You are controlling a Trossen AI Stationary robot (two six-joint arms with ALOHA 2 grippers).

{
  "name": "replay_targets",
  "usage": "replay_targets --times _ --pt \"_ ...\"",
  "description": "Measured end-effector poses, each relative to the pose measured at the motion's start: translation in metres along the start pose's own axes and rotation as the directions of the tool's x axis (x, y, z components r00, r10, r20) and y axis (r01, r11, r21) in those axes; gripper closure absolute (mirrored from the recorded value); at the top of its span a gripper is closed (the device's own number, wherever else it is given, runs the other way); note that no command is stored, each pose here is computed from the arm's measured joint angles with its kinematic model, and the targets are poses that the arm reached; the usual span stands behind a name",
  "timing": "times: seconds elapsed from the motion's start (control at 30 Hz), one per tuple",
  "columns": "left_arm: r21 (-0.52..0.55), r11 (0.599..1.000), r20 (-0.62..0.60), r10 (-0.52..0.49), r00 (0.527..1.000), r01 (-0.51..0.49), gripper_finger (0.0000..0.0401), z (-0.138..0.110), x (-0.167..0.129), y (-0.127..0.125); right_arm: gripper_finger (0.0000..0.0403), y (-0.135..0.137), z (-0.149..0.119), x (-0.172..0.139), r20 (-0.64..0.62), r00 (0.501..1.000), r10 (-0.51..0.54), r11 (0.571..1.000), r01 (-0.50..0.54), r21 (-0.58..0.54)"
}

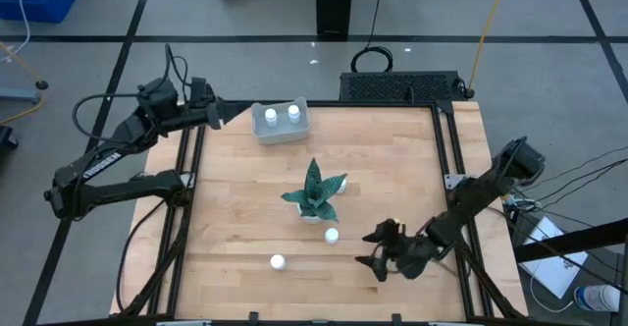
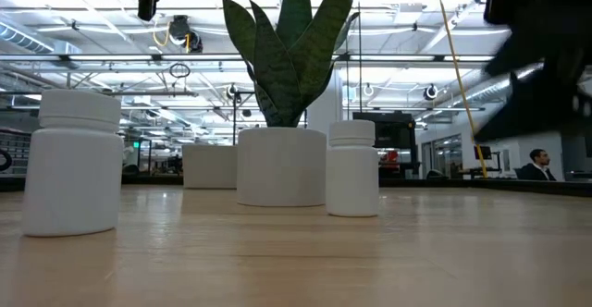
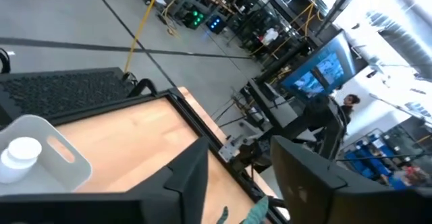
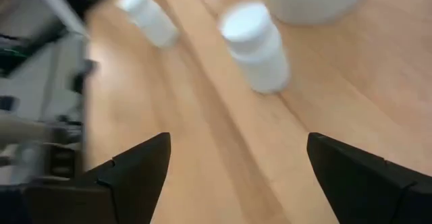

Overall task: Pick and place pill bottles into a basket
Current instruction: Put the white medicine bottle into the gray bin

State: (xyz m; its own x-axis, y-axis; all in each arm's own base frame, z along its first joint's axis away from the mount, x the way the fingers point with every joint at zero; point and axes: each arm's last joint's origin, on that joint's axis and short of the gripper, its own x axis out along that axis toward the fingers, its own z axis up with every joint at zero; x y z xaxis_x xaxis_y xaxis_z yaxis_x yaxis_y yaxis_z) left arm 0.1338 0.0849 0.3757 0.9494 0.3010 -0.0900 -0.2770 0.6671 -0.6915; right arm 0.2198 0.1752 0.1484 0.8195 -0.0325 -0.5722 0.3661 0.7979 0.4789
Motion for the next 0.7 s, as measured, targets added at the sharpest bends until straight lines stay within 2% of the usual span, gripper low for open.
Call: replay_targets --times 0.13,0.23,0.33,0.5,0.7 --pt "-0.042 0.999 -0.001 -0.002 1.000 0.002 0.0196 0.000 0.000 0.000 0.0066 -0.013 -0.020 0.020 0.069 0.990 -0.125 0.992 0.126 -0.003" --pt "-0.068 0.998 0.000 -0.002 1.000 0.002 0.0175 0.000 0.000 0.000 0.0066 -0.017 -0.028 0.030 0.161 0.973 -0.163 0.986 0.165 -0.002" --pt "-0.080 0.997 -0.001 -0.002 1.000 0.002 0.0160 0.000 0.000 0.000 0.0066 -0.018 -0.035 0.042 0.222 0.962 -0.155 0.985 0.167 -0.036" --pt "-0.110 0.994 -0.007 0.002 1.000 -0.003 0.0143 -0.001 0.000 0.000 0.0067 -0.016 -0.039 0.064 0.284 0.954 -0.092 0.991 0.115 -0.066" --pt "-0.122 0.993 -0.009 0.004 1.000 -0.005 0.0139 -0.001 0.000 0.000 0.0067 -0.007 -0.037 0.082 0.304 0.948 -0.093 0.973 0.151 -0.175"
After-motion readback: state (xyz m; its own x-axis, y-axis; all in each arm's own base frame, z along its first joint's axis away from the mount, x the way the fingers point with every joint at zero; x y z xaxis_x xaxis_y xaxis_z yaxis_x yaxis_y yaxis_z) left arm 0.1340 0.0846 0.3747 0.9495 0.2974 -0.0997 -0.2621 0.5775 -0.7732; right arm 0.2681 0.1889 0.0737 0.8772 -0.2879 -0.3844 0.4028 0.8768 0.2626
